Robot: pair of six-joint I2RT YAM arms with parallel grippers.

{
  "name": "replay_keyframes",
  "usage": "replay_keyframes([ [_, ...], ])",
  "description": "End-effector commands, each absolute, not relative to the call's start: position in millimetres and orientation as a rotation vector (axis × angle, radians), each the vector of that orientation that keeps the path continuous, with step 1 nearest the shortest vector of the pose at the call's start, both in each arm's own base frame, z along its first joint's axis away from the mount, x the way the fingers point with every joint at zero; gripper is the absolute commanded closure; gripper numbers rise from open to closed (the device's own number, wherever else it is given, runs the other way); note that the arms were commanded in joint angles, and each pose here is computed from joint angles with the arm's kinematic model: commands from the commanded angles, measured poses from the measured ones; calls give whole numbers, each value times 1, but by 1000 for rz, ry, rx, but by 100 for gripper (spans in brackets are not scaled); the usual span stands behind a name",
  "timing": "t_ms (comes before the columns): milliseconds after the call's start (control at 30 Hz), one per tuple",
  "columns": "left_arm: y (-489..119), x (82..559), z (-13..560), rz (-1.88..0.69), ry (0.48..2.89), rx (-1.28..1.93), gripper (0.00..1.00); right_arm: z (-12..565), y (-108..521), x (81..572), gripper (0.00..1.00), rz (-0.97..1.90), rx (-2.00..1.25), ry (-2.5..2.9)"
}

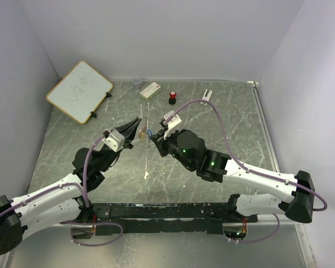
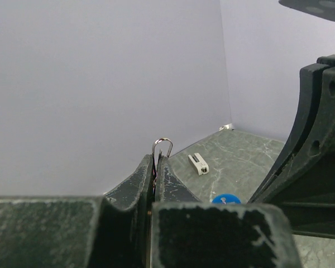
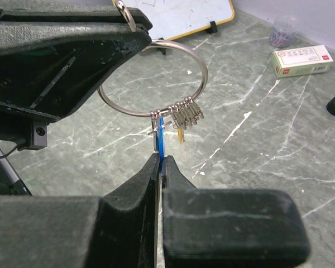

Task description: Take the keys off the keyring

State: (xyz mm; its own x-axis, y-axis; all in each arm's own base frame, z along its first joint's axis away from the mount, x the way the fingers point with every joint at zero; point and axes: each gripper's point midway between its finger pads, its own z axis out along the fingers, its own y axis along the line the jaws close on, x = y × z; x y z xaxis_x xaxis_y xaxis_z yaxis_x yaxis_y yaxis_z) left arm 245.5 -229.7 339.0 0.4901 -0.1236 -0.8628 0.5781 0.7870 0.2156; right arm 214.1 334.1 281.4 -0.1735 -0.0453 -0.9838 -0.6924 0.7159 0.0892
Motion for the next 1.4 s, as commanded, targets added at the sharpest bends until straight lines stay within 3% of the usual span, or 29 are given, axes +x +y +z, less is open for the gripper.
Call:
replay_keyframes([
  [0,-225,240,367,-476,902,476,93,277,330,219,100,589,-570,1681],
  [367,-224,244,319,-521,1039,452,93,260,263,263,100,245,-311,1764],
  [633,-236,242,304,-604,1122,472,93,201,191,316,100,263,-124,1914],
  [1000,-258,243,288,-707,1243,517,93,107,178,345,100,201,-109,2098],
  [1367,-260,239,285,-709,1248,537,93,53,184,366,100,237,-97,2201],
])
